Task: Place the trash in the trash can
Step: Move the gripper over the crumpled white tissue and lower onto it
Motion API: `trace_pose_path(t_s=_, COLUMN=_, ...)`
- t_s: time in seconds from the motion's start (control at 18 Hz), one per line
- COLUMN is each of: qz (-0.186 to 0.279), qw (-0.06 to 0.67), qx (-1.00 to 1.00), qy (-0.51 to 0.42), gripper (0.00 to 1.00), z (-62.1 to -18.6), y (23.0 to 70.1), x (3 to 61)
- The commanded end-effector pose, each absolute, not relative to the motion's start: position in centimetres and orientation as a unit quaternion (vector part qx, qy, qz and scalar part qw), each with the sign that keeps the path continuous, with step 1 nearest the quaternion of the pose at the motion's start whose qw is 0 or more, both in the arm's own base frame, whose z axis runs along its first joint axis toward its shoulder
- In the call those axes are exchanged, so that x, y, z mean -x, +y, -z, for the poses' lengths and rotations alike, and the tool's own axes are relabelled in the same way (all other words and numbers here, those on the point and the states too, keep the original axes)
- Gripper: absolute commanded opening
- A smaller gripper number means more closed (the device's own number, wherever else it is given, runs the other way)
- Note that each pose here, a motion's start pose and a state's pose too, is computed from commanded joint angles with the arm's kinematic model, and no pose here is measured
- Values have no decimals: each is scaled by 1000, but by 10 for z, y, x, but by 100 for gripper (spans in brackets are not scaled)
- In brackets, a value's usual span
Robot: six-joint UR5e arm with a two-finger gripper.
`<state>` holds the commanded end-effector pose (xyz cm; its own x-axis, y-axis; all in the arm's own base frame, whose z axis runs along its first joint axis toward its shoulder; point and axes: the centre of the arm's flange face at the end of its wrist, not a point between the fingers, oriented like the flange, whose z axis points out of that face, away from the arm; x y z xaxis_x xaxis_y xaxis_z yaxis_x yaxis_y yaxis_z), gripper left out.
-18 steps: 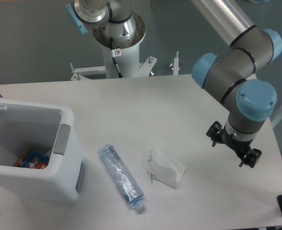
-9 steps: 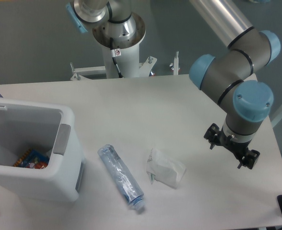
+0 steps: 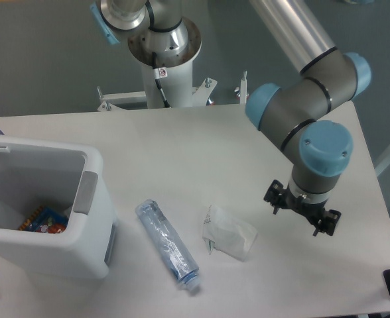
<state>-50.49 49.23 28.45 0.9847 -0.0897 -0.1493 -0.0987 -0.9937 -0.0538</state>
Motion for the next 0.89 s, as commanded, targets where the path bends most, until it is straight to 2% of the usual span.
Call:
trace_pose_path(t_s=0.11, qz=-83, qw=40, qx=995, qy=25, gripper=100, z=-277, y=488, x=485)
trace_pose_path(t_s=0.39, qz=-63, qw=34, qx=997, qy=-9, gripper=100, z=-257, y=510, x=432)
trace_pose_path(t_s=0.72, qz=-40, qw=22, qx=998, qy=-41, gripper=100, z=-228, y=518, x=417)
trace_pose_path(t_s=0.89, qz=-37, qw=25, qx=997, qy=-70, gripper=92, z=-222, y=531, x=412)
